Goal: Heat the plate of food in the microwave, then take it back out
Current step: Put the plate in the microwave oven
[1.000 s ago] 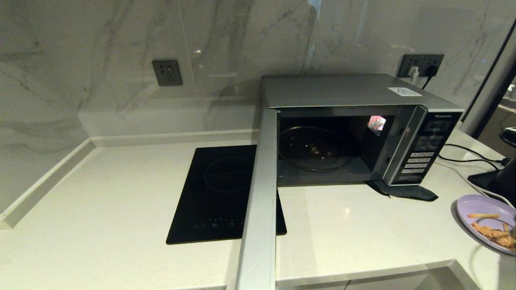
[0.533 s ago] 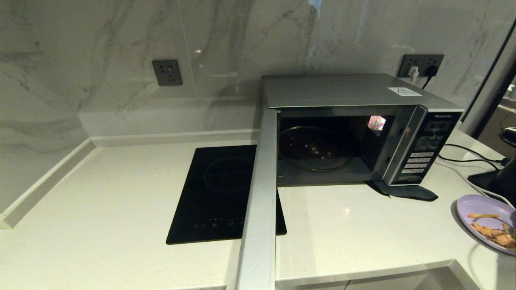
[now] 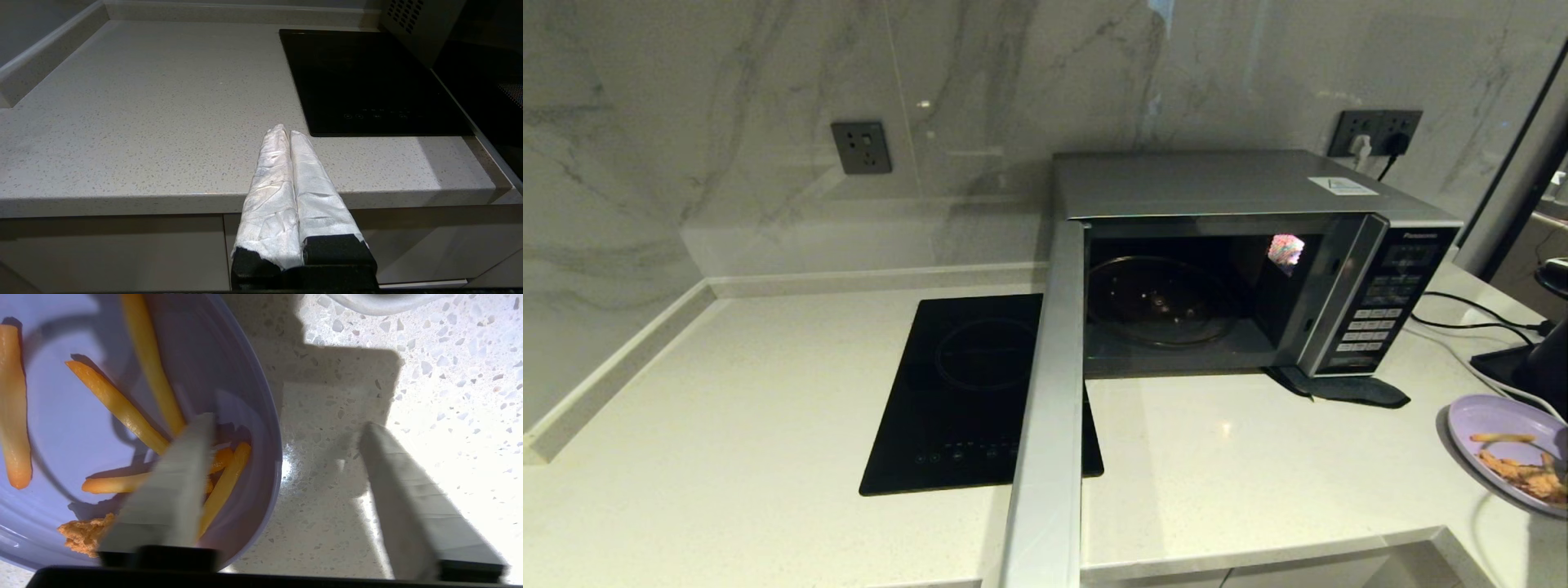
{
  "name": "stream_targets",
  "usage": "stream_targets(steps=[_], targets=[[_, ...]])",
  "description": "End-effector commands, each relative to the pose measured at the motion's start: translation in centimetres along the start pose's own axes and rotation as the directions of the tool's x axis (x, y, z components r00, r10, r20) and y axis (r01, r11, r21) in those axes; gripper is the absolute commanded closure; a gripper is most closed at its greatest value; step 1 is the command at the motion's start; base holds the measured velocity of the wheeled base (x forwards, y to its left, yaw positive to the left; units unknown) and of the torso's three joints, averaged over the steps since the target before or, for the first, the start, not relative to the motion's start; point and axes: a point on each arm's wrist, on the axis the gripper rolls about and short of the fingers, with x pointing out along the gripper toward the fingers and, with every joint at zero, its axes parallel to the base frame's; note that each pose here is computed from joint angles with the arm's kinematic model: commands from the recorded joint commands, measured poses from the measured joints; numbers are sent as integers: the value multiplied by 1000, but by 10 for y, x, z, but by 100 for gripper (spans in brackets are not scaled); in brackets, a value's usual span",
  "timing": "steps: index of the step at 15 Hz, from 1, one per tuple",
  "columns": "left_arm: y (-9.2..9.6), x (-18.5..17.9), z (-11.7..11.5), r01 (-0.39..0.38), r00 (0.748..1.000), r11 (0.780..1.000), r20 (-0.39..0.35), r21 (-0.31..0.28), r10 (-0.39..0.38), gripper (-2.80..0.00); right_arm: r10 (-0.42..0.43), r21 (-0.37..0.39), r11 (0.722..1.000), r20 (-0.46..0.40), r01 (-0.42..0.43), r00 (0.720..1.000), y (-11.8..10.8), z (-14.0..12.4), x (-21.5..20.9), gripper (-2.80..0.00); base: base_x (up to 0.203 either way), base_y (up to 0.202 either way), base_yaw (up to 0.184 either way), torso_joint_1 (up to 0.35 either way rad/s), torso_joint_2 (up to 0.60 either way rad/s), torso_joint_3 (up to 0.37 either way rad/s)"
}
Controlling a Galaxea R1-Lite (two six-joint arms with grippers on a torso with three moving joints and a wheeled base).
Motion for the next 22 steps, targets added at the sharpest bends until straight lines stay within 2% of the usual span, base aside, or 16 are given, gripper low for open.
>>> stream_targets(steps=[1, 14, 18, 22], targets=[[0, 0, 0, -1, 1000, 1000, -1, -1, 1, 0, -1, 4, 1000, -4, 1, 1000, 0, 0, 1, 0, 0, 0, 0, 0, 0, 0], [0, 0, 0, -1, 1000, 1000, -1, -1, 1, 0, 17, 7, 1000, -8, -17, 1000, 0, -2, -4, 0, 0, 0, 0, 0, 0, 2], [0, 0, 0, -1, 1000, 1000, -1, -1, 1, 0, 90, 2, 996, -2, -90, 996, -3, -10, -29, 0, 0, 0, 0, 0, 0, 0], [0, 0, 0, -1, 1000, 1000, -1, -1, 1, 0, 123, -4, 992, 3, -123, 992, -6, -18, -45, 0, 0, 0, 0, 0, 0, 0]])
